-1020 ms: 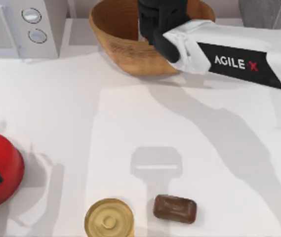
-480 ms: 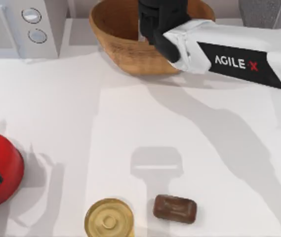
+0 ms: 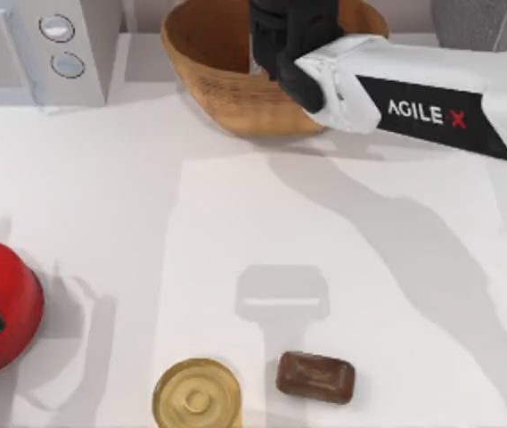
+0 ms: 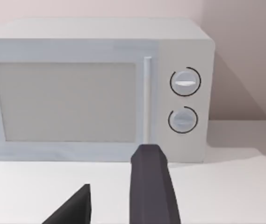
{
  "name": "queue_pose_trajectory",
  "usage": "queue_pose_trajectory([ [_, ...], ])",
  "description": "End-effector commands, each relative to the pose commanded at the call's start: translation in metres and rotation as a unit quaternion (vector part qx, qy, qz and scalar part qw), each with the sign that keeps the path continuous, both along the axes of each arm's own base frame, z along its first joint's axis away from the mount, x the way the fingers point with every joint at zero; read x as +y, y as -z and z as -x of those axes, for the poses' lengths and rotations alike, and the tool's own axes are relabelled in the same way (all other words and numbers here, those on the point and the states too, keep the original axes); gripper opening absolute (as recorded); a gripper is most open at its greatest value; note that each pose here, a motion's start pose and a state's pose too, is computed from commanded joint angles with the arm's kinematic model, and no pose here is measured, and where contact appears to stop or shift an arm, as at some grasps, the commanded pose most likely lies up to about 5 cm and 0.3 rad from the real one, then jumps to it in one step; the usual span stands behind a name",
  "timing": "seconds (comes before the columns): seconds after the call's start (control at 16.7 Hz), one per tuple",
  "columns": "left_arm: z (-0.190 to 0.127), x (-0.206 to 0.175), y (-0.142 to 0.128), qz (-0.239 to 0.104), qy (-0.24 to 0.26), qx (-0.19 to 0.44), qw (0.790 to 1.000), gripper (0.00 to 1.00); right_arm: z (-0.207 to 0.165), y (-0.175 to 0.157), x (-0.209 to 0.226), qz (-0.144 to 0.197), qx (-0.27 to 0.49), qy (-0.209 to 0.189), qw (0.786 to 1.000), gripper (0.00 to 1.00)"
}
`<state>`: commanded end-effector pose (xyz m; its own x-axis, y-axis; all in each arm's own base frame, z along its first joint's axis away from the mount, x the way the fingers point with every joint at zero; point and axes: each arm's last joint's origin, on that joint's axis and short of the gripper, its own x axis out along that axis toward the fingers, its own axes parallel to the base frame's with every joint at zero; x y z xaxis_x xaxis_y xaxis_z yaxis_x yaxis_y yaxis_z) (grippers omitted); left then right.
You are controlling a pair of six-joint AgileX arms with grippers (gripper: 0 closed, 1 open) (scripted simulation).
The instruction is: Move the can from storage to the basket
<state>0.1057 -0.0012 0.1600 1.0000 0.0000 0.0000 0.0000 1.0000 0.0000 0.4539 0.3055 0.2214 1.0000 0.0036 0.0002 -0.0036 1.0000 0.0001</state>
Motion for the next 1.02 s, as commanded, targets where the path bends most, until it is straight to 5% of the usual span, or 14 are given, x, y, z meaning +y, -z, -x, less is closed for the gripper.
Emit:
queue_pose_trajectory([
  [0.72,0.000,0.000,0.000,0.000,0.000,0.000,1.000,1.00,0.001,0.000,0.001,0.000,0.000,-0.001,1.000,1.00],
  [1.02,0.000,0.000,0.000,0.000,0.000,0.000,1.000,1.00,0.000,-0.013,-0.045,0.008,0.017,0.013,1.000,1.00],
])
